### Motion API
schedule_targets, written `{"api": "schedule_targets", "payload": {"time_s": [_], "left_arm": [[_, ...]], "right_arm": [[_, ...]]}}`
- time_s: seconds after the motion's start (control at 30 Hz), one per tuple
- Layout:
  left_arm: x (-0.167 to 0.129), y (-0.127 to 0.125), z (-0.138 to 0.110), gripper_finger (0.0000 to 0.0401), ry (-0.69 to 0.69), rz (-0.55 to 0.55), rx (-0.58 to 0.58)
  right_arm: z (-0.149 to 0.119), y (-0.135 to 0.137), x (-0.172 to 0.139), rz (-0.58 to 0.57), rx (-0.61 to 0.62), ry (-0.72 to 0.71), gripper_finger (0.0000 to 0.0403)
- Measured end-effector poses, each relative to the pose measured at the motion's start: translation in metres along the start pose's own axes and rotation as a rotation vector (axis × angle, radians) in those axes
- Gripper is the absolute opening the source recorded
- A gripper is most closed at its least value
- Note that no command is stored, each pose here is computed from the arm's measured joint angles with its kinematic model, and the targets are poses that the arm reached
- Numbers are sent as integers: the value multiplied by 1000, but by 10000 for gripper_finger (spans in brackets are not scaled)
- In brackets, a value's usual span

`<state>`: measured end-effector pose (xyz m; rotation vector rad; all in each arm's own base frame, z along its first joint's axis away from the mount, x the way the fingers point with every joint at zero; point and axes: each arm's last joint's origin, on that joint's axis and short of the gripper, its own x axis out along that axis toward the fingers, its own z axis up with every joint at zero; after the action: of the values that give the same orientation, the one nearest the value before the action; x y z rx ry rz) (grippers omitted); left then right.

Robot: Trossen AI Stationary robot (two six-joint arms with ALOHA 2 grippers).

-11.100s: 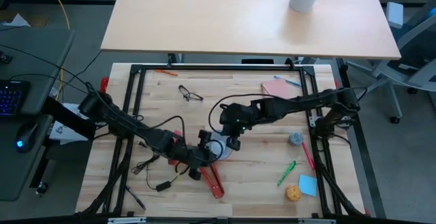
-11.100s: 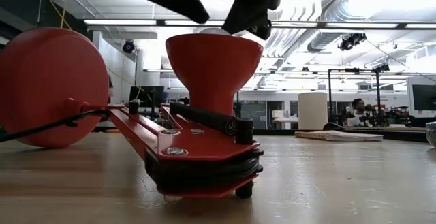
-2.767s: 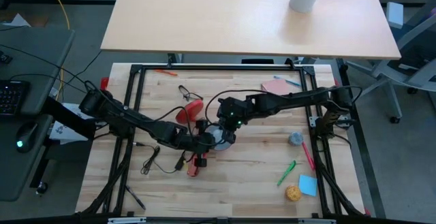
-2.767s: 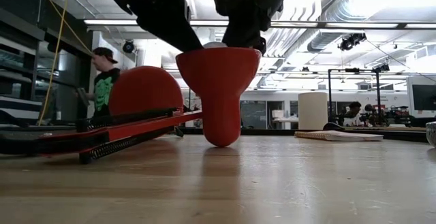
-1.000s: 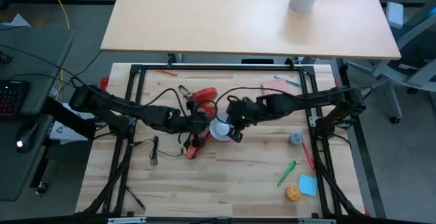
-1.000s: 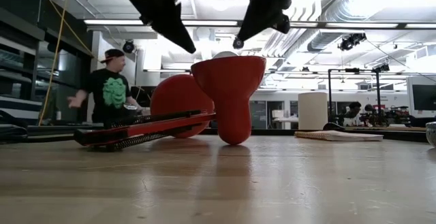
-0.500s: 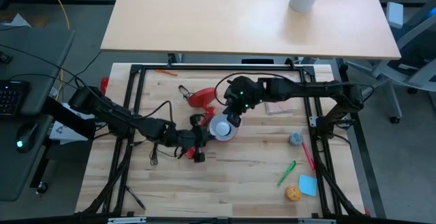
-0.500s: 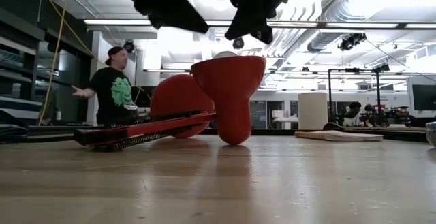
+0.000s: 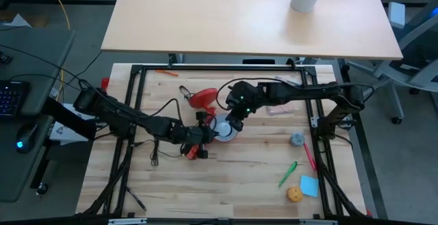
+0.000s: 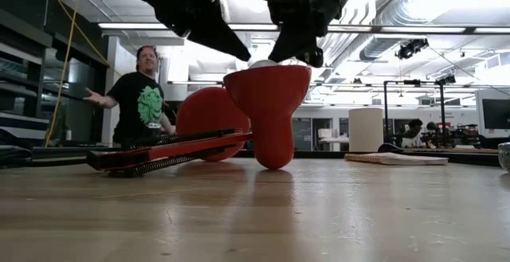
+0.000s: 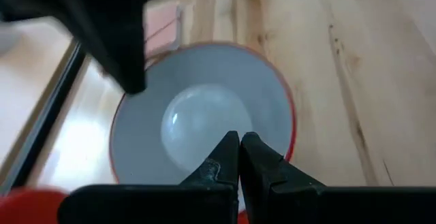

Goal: Screw lightbulb
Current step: Insert the lightbulb into the lamp

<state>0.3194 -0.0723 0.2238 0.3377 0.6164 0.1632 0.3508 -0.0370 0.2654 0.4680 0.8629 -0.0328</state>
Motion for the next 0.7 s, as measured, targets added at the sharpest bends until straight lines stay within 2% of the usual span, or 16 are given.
{"api": "schedule_targets", "payload": {"time_s": [0.2,0.7], "left_arm": [[10,-9,4,0,8,-28,87],[22,-4,-6,0,103,35,104]], "right_arm": [[1,-2,0,-47,14,-25,0],[-3,-4,18,-70,73,15,0]]}}
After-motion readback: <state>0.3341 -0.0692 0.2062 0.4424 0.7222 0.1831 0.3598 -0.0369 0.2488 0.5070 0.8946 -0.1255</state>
